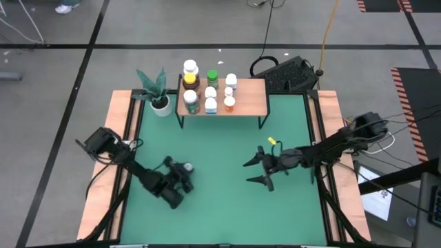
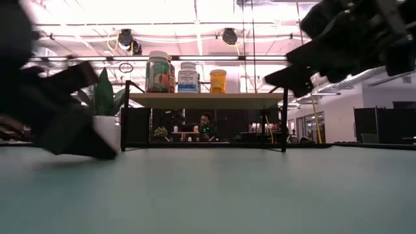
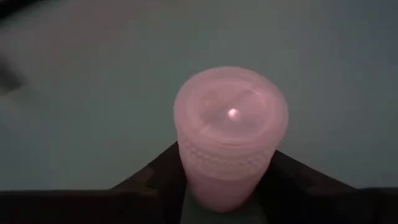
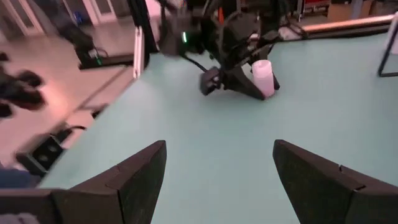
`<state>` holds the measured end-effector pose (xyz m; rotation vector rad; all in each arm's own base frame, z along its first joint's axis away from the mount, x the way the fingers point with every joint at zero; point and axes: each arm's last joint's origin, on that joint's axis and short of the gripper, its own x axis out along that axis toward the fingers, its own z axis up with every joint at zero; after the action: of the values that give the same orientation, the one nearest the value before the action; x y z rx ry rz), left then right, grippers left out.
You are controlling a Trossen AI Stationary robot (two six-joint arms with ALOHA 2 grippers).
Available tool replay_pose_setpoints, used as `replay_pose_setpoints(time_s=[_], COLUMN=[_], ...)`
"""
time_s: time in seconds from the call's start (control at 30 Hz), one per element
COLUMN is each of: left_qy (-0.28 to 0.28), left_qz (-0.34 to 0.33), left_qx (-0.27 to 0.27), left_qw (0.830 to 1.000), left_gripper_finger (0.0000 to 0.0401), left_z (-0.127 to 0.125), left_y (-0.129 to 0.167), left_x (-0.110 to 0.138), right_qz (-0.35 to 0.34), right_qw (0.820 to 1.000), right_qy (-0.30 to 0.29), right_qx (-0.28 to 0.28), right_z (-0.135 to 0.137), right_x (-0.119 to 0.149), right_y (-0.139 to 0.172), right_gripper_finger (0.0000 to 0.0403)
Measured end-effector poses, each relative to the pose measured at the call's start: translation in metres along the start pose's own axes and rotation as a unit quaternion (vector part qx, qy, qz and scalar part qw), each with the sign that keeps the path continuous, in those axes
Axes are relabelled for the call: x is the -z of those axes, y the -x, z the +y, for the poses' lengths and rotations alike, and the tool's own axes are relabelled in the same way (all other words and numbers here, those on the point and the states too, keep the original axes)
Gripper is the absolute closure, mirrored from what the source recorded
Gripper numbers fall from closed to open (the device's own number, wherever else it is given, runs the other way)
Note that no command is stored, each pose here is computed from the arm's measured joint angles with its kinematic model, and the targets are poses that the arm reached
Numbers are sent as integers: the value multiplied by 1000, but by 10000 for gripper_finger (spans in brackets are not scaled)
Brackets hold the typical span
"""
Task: Pick and place medicine bottles onto shelf by color
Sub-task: Put the transparent pill bottle on the shelf
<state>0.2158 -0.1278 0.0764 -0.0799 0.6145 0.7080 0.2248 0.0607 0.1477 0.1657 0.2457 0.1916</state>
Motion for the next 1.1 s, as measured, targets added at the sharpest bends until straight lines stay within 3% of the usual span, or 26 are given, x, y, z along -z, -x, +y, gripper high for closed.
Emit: replay_pose_setpoints(time_s=[0.17, 0.37, 0.77, 1.1], left_qy=[-41, -63, -129, -146], left_qz=[-10, -63, -33, -39], left_qx=[119, 237, 269, 276], left_qw=[992, 967, 954, 949], left_gripper_finger=[257, 234, 242, 245], left_z=[-28, -45, -89, -96], left_y=[-19, -34, -67, -67], left_x=[-41, -82, -80, -91], right_qz=[27, 35, 30, 50], right_qw=[1000, 999, 998, 998], right_qy=[9, 34, 57, 45], right_qx=[4, 5, 3, -9], right_z=[1, 3, 4, 5], right_x=[4, 4, 4, 19], right_y=[-31, -58, -93, -106], right_gripper_finger=[115, 115, 115, 116])
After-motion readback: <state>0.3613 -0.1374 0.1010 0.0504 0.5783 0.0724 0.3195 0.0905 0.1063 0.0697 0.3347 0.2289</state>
